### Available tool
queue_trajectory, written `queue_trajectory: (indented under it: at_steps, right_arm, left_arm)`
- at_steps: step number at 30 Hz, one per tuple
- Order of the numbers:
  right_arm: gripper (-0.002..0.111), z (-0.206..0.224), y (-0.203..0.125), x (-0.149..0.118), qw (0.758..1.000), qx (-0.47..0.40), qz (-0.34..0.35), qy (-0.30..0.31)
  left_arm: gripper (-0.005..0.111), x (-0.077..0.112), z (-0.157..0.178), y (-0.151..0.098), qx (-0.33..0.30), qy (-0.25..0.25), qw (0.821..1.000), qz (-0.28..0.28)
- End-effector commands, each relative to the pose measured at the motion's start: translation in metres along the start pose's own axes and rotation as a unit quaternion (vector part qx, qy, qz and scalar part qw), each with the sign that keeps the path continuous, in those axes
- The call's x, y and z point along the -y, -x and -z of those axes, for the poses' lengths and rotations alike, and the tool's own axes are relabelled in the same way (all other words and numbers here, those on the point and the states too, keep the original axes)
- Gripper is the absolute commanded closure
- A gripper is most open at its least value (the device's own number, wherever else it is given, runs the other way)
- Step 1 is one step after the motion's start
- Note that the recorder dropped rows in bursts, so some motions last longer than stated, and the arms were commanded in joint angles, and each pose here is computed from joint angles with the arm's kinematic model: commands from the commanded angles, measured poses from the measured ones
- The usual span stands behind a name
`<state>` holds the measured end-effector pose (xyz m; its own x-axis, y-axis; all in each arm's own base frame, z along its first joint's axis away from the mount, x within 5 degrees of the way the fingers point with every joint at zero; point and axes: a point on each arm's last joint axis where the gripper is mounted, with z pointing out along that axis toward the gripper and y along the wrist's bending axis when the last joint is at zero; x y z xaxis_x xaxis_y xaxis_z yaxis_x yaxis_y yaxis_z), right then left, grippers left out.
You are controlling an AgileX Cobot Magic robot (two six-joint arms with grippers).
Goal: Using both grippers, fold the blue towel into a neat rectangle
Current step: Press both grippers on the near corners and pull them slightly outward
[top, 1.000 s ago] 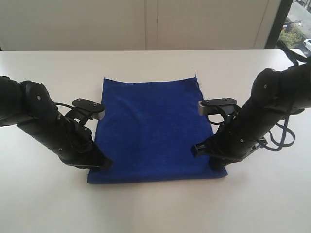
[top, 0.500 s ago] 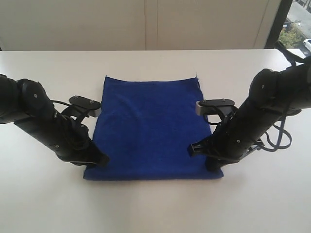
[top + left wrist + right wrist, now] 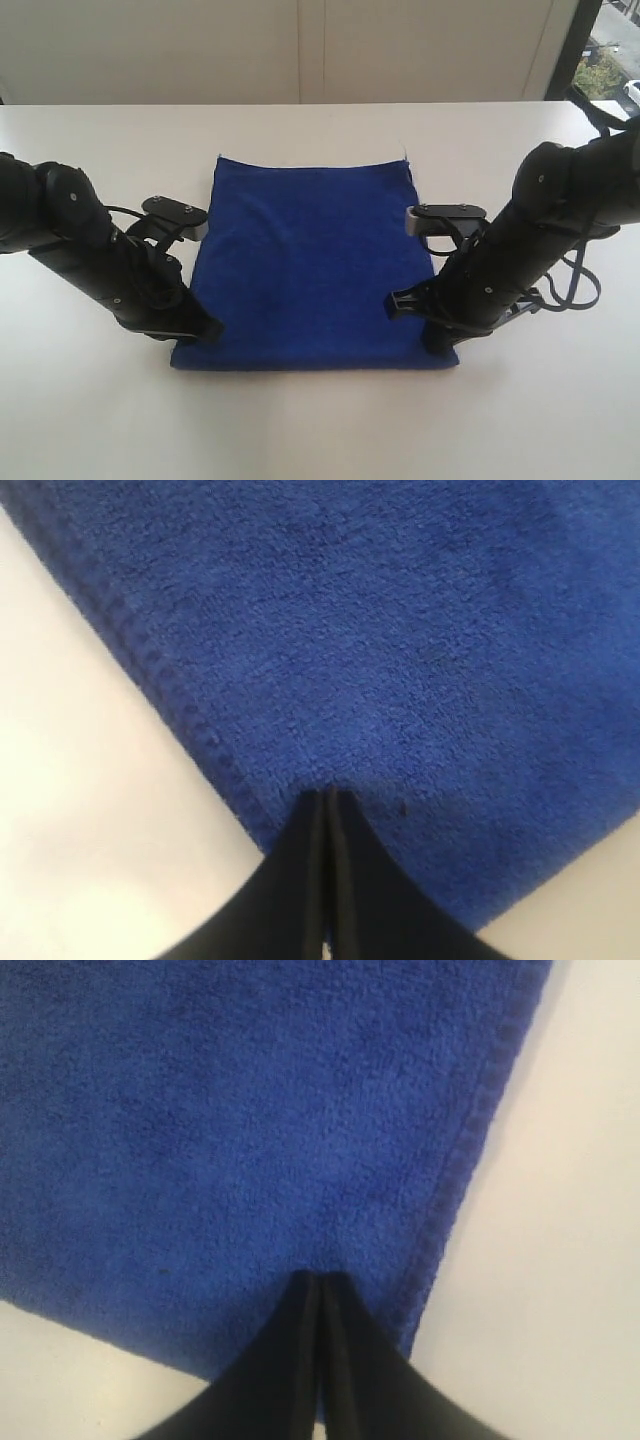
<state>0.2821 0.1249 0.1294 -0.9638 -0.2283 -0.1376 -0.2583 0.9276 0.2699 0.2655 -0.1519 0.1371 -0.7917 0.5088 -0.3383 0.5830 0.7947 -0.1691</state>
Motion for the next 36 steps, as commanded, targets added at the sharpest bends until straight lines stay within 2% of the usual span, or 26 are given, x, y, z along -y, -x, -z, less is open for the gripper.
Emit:
queue_trajectory:
  at_steps: [1,28,36]
  right_arm:
    - [0.108,-0.0079,-0.0002,0.0016,1.000,0.005,-0.003,-0.009]
    - [0.108,-0.0076,0.0059,0.0042,0.999,0.038,0.014,-0.024]
    - [0.108,-0.0078,0.0008,0.0043,1.000,0.010,0.009,-0.024]
  left_arm:
    - [0.107,-0.0044,-0.0117,-0.0167,-0.061,-0.007,0.998,-0.010]
    - [0.107,-0.0008,-0.0106,-0.0225,-0.095,-0.024,0.995,0.027]
    - [0.107,-0.0016,-0.0110,-0.0210,-0.086,-0.019,0.995,0.040]
